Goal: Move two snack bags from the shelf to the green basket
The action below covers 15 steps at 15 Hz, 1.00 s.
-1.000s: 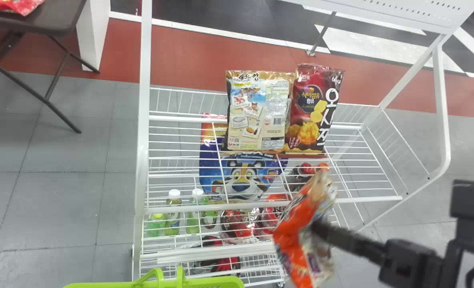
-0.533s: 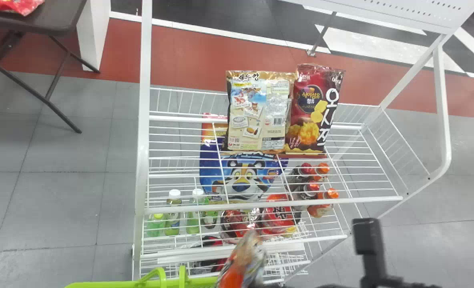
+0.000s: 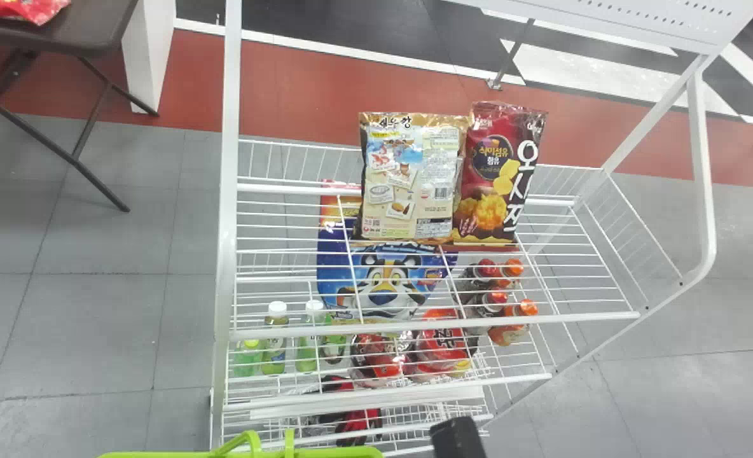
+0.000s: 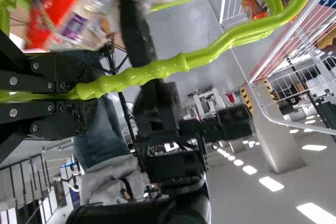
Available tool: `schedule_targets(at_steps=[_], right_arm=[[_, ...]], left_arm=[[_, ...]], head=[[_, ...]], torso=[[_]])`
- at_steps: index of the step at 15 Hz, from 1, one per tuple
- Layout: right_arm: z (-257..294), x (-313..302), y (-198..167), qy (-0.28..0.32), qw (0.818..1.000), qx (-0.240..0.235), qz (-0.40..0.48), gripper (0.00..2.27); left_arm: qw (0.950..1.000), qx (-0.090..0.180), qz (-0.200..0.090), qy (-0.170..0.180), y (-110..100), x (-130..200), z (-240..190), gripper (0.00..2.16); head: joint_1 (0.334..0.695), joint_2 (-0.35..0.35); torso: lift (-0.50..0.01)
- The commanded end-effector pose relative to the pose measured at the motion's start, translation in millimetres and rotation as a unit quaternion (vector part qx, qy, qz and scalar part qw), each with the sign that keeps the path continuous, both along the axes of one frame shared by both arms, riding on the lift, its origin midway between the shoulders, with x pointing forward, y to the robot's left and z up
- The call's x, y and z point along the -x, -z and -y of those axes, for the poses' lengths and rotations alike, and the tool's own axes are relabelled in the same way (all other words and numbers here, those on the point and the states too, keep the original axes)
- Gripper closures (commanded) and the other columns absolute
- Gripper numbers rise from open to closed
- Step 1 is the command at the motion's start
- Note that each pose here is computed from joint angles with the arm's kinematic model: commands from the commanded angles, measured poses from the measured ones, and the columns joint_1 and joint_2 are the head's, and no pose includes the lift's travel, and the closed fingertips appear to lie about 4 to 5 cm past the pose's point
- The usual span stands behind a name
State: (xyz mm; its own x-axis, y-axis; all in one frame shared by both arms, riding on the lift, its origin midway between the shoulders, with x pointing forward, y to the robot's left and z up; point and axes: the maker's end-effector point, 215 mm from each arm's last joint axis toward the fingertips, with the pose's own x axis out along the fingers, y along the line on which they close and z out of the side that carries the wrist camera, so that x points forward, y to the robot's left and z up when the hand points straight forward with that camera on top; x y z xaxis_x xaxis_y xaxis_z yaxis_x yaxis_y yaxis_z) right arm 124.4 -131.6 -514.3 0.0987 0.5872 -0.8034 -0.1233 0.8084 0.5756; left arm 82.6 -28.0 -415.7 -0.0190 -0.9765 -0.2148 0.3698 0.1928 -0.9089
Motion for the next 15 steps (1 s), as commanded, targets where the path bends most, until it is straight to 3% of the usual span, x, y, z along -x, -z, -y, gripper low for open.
schedule_targets(at_steps=[1, 4, 5, 6, 7, 12, 15], right_arm=[[1.0, 4.4, 18.1, 0.000, 1.000, -0.001, -0.027, 2.25], [6.4, 8.4, 33.6, 0.007, 0.999, 0.002, -0.047, 2.13], [10.2, 7.4, 34.1, 0.012, 0.999, 0.003, -0.048, 1.78], [15.5, 5.2, 33.0, 0.021, 0.999, 0.002, -0.047, 0.65], [21.6, 5.0, 32.8, 0.032, 0.998, -0.001, -0.049, 0.00], [56.8, -88.0, 12.0, 0.091, 0.989, -0.009, 0.115, 0.04], [58.5, -118.0, -21.6, 0.117, 0.976, -0.053, 0.174, 0.08]], left_arm=[[1.0000, 0.001, 0.000, 0.001, -0.3, 0.7, 1.2, 2.15], [1.0000, 0.002, 0.002, 0.001, -1.1, 0.5, 2.6, 2.15], [1.0000, 0.002, 0.002, 0.001, -1.2, -0.4, 2.1, 2.15], [1.0000, 0.002, 0.003, 0.001, -1.3, -1.0, 2.1, 2.15], [1.0000, 0.003, 0.003, 0.001, -1.6, -0.7, 2.6, 2.15], [1.0000, 0.004, 0.002, 0.002, -1.7, 0.1, 3.2, 2.15], [1.0000, 0.002, 0.002, 0.003, -1.3, 0.6, 4.5, 2.15]], head=[[0.695, -0.350], [0.695, -0.350], [0.695, -0.350], [0.695, -0.350], [0.695, -0.350], [0.695, -0.350], [0.695, -0.350]], torso=[[-0.016], [-0.016], [-0.016], [-0.016], [-0.016], [-0.016], [-0.016]])
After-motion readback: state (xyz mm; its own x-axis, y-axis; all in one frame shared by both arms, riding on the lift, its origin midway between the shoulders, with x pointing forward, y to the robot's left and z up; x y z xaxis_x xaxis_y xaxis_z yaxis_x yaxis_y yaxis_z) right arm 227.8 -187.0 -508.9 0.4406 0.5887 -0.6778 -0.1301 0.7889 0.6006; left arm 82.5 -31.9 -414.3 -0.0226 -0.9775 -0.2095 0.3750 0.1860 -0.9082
